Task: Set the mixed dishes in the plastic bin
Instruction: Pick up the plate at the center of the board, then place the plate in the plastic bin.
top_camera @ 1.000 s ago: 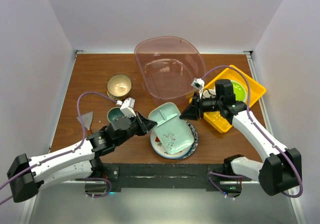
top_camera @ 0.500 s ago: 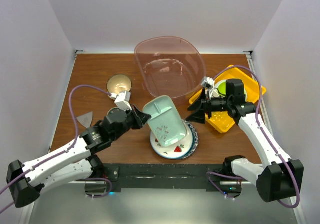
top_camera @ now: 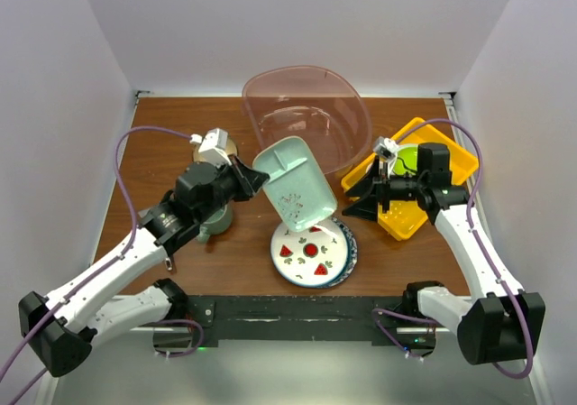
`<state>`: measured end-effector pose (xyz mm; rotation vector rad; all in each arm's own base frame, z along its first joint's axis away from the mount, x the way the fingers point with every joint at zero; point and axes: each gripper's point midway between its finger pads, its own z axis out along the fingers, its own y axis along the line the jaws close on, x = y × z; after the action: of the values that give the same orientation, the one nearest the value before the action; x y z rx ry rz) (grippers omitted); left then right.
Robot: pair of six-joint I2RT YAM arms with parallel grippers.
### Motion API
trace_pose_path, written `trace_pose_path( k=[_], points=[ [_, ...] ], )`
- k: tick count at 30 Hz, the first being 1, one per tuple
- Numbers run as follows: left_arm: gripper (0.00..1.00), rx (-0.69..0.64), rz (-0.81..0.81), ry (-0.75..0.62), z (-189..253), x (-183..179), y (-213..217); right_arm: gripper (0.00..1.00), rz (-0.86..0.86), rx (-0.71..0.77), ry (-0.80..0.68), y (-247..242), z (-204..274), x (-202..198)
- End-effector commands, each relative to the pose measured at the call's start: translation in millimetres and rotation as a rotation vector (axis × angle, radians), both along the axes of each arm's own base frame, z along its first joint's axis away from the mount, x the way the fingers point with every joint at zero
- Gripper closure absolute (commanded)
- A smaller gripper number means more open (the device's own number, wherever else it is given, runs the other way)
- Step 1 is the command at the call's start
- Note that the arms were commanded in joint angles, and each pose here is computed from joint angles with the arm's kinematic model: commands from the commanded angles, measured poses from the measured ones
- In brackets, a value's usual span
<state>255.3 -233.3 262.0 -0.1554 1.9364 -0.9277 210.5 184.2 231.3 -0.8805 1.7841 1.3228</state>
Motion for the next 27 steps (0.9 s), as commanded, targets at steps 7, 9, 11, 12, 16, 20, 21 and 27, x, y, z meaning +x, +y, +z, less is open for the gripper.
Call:
trace_pose_path(
  k=[7,9,11,12,16,20,21,27],
  points=[
    [1.0,-0.205,-0.012,-0.275,133.7,50.4,4.9,0.19,0.026,0.029,-0.098,-3.6,22.9,-2.9],
    [1.0,-0.216,-0.01,-0.302,149.5,60.6,9.0,0.19,0.023,0.028,-0.098,-4.2,22.9,-2.2],
    [1.0,-0.214,-0.008,-0.294,148.8,76.4,7.1,0.19,0.022,0.028,-0.104,-4.9,23.9,-2.1],
    [1.0,-0.221,-0.005,-0.3,154.7,88.9,7.3,0.19,0.021,0.029,-0.1,-5.5,23.5,-1.8],
    [1.0,-0.233,0.02,-0.294,161.3,124.7,6.2,0.19,0.017,0.031,-0.104,-6.9,24.7,-1.9],
    [1.0,-0.265,0.053,-0.288,169.5,164.9,4.3,0.19,0.014,0.034,-0.102,-8.0,25.7,-2.6],
    [1.0,-0.26,0.064,-0.249,153.8,183.2,0.3,0.19,0.014,0.034,-0.104,-8.0,26.0,-2.8],
    [1.0,-0.229,0.04,-0.149,120.5,251.6,-31.7,0.19,0.007,0.033,-0.103,-9.4,26.1,-1.8]
  ],
)
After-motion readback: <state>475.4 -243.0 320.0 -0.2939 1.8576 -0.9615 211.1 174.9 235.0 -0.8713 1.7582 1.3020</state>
